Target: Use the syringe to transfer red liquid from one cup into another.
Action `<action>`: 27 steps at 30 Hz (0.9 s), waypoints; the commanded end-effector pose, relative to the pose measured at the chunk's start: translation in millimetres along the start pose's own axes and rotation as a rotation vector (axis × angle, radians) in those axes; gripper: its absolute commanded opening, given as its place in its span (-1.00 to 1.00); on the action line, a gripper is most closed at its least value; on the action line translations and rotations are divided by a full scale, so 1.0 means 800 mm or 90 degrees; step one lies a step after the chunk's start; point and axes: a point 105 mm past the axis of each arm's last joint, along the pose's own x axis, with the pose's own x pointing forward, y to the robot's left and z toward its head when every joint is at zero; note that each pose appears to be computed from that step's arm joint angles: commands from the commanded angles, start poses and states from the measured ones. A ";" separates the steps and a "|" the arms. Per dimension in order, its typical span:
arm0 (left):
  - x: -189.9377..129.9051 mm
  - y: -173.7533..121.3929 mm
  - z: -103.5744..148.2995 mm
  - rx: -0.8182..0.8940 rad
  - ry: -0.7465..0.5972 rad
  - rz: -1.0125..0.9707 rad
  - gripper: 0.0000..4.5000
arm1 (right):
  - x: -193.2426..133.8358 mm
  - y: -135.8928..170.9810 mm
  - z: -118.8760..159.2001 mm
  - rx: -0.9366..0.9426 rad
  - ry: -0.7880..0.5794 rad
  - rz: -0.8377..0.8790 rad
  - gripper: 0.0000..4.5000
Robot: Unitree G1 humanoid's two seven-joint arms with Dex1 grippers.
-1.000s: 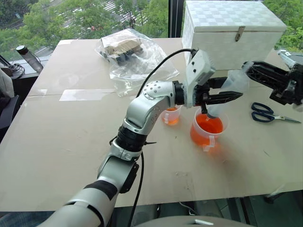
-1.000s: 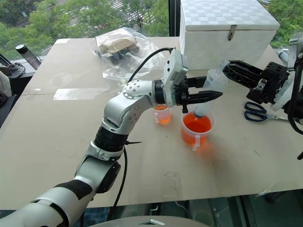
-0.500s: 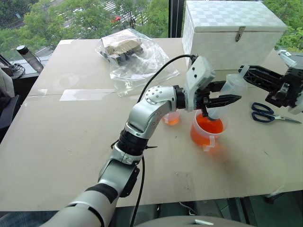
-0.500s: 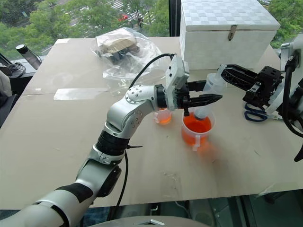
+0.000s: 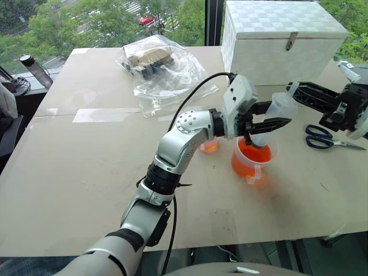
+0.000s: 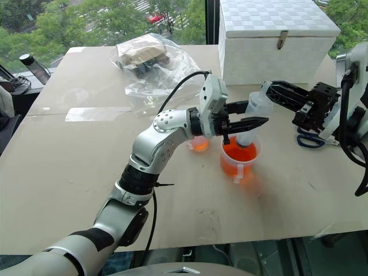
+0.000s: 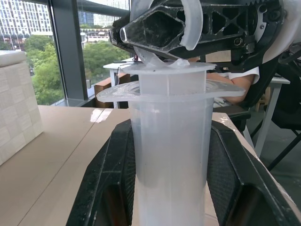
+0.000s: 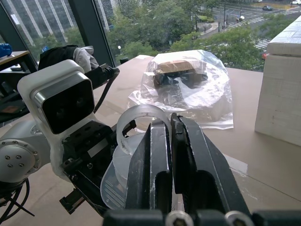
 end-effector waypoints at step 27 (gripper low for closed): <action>0.008 -0.015 -0.001 -0.001 0.005 -0.037 -0.35 | -0.019 -0.036 0.067 0.018 -0.176 -0.093 -0.98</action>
